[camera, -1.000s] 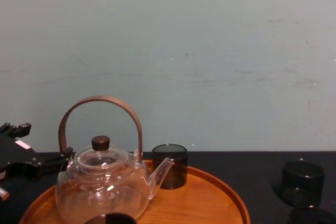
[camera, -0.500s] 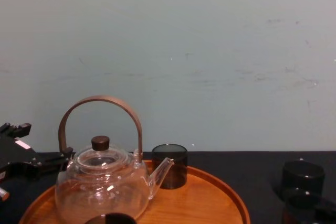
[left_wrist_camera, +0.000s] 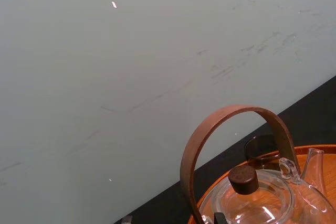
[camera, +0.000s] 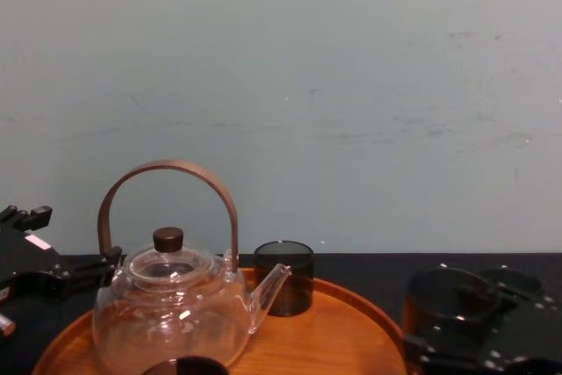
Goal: Pick up the glass from the table and place it on the tray.
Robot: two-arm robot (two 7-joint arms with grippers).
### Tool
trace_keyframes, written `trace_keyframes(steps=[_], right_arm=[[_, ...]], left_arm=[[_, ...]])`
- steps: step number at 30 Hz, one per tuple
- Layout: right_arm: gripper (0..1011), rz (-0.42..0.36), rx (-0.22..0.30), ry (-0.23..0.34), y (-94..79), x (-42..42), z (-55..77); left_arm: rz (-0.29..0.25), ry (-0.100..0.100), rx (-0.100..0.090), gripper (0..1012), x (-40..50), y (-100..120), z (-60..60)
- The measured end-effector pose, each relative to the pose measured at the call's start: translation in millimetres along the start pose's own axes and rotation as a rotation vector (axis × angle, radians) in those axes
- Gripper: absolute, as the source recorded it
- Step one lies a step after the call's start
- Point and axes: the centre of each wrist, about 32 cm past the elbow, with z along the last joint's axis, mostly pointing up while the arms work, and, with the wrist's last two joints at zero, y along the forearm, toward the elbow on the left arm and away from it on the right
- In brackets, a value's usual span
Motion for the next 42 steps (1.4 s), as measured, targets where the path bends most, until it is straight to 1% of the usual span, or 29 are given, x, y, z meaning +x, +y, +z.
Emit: trace_keyframes(steps=[5,15,21,32,38,42], right_arm=[[918,0.023,0.013,0.0,13.1,-4.8,6.1],[918,0.047,0.016,0.002,27.3,-10.6,10.0],[918,0.066,0.018,-0.003,36.6,-15.4,12.5],[918,0.105,0.009,-0.021,53.0,-25.5,13.8],[918,0.131,0.002,-0.028,59.7,-33.1,11.8],[918,0.142,-0.002,-0.029,62.9,-36.4,9.5]], left_arm=[[0.0,0.0,0.0,1010,0.0,0,0.0],[0.0,0.0,0.0,1010,0.0,0,0.0],[0.0,0.0,0.0,1010,0.0,0,0.0],[0.0,0.0,0.0,1009,0.0,0,0.0],[0.0,0.0,0.0,1010,0.0,0,0.0],[0.0,0.0,0.0,1009,0.0,0,0.0]])
